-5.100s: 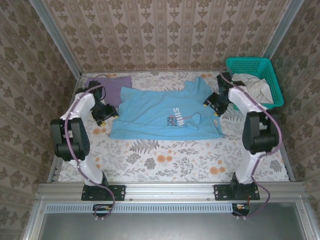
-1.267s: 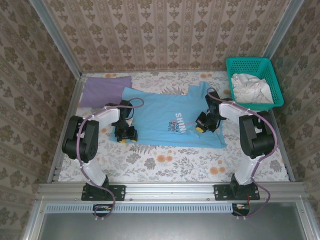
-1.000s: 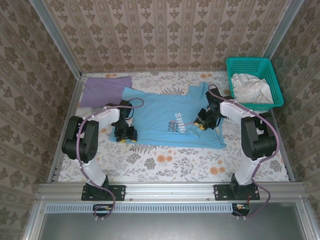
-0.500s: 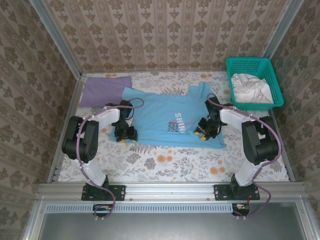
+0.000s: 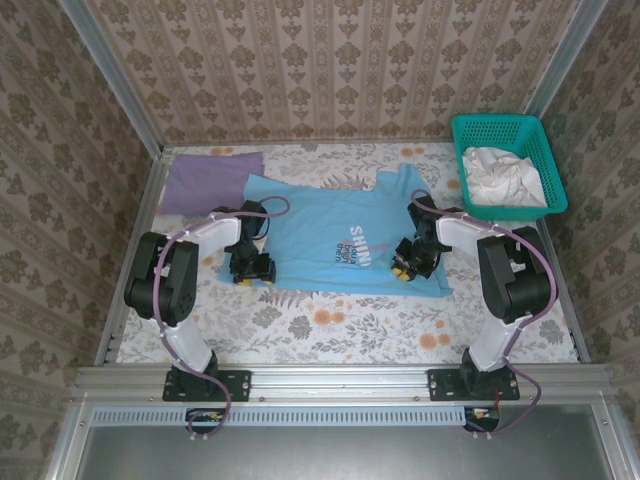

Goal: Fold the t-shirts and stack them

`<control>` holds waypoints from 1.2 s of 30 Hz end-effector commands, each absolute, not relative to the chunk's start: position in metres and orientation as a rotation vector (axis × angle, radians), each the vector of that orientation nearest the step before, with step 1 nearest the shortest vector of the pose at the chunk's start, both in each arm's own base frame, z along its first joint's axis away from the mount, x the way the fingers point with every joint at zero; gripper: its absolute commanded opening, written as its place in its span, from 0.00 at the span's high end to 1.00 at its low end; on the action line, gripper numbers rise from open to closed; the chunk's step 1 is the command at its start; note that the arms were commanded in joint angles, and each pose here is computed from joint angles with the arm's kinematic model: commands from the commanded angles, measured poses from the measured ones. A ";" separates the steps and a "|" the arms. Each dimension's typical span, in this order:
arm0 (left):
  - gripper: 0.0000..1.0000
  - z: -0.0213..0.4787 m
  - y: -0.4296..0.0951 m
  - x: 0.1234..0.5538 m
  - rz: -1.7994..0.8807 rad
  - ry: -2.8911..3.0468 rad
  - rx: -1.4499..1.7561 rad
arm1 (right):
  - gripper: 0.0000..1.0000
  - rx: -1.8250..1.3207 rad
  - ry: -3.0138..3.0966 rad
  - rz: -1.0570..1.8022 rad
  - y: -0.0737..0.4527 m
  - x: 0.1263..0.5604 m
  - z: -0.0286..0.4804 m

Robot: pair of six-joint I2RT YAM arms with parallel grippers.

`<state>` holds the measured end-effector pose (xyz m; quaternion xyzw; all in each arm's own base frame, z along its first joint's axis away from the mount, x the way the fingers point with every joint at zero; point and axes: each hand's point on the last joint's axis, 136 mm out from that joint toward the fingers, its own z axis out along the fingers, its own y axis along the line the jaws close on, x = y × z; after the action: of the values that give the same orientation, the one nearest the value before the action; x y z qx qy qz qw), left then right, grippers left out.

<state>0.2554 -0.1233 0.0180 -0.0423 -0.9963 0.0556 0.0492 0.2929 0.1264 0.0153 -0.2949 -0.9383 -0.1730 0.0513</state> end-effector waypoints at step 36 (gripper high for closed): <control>0.46 0.015 -0.125 0.254 0.141 -3.010 -0.170 | 0.69 -0.821 -2.911 -0.596 0.132 0.301 0.030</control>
<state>0.2562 -0.1248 0.0183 -0.0458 -0.9963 0.0517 0.0514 0.3007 0.1320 0.0294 -0.2762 -0.9401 -0.1981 0.0277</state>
